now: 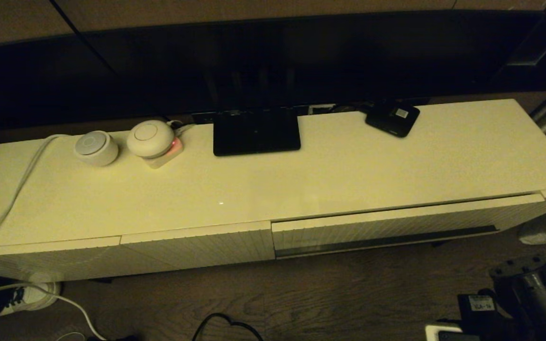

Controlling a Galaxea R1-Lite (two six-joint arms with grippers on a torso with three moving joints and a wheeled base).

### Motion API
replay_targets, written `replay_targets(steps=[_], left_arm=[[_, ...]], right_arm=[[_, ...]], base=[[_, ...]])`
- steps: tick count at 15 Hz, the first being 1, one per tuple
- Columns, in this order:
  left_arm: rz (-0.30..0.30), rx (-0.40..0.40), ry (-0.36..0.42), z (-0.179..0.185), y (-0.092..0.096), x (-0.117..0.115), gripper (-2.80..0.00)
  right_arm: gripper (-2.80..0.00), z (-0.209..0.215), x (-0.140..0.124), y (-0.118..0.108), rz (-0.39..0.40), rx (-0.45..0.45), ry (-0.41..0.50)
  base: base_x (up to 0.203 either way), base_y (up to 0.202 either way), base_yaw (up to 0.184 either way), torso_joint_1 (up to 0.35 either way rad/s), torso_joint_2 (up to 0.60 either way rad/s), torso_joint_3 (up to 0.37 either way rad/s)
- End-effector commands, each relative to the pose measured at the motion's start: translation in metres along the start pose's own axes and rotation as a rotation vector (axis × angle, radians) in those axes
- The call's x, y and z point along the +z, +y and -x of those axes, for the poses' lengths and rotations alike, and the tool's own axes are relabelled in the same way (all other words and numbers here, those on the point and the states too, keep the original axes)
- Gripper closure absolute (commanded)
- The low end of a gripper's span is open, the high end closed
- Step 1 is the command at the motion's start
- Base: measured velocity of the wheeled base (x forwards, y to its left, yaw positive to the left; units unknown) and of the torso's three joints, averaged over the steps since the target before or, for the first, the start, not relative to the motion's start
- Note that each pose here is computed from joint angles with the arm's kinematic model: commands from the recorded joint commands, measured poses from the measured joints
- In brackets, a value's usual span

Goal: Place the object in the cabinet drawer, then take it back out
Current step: Open the drawer

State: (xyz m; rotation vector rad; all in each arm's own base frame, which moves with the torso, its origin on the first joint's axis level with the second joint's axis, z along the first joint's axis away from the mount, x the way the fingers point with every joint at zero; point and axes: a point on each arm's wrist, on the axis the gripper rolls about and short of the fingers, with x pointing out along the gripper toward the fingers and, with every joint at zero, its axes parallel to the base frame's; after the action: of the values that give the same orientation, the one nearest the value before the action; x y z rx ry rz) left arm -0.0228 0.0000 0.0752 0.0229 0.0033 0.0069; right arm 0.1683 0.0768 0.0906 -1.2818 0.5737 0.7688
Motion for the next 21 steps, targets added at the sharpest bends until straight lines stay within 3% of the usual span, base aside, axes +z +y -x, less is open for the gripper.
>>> replay_targets(steps=[1,3,4,11,16,21], left_arm=[[0.0,0.001,0.003,0.0,0.0,-0.001,0.0],[0.0,0.001,0.003,0.0,0.0,-0.001,0.0],[0.0,0.001,0.003,0.0,0.0,-0.001,0.0],[0.0,0.001,0.003,0.0,0.0,-0.001,0.0],[0.0,0.001,0.003,0.0,0.0,-0.001,0.0],[0.0,0.001,0.003,0.0,0.0,-0.001,0.0]], right_arm=[[0.0,-0.033,0.004,0.003,0.018,0.044,0.012],[0.0,-0.044,0.008,-0.001,0.023,0.009,-0.007],[-2.8,-0.048,0.009,-0.003,0.04,-0.008,-0.017],[-2.8,-0.053,0.0,-0.027,0.168,-0.059,-0.033],[-2.8,-0.065,-0.014,-0.046,0.223,-0.073,-0.023],[-2.8,-0.079,-0.021,-0.048,0.24,-0.042,-0.015]], base=[[0.0,0.0,0.0,0.0,0.0,0.0],[0.0,0.0,0.0,0.0,0.0,0.0],[0.0,0.0,0.0,0.0,0.0,0.0],[0.0,0.0,0.0,0.0,0.0,0.0],[0.0,0.0,0.0,0.0,0.0,0.0],[0.0,0.0,0.0,0.0,0.0,0.0]])
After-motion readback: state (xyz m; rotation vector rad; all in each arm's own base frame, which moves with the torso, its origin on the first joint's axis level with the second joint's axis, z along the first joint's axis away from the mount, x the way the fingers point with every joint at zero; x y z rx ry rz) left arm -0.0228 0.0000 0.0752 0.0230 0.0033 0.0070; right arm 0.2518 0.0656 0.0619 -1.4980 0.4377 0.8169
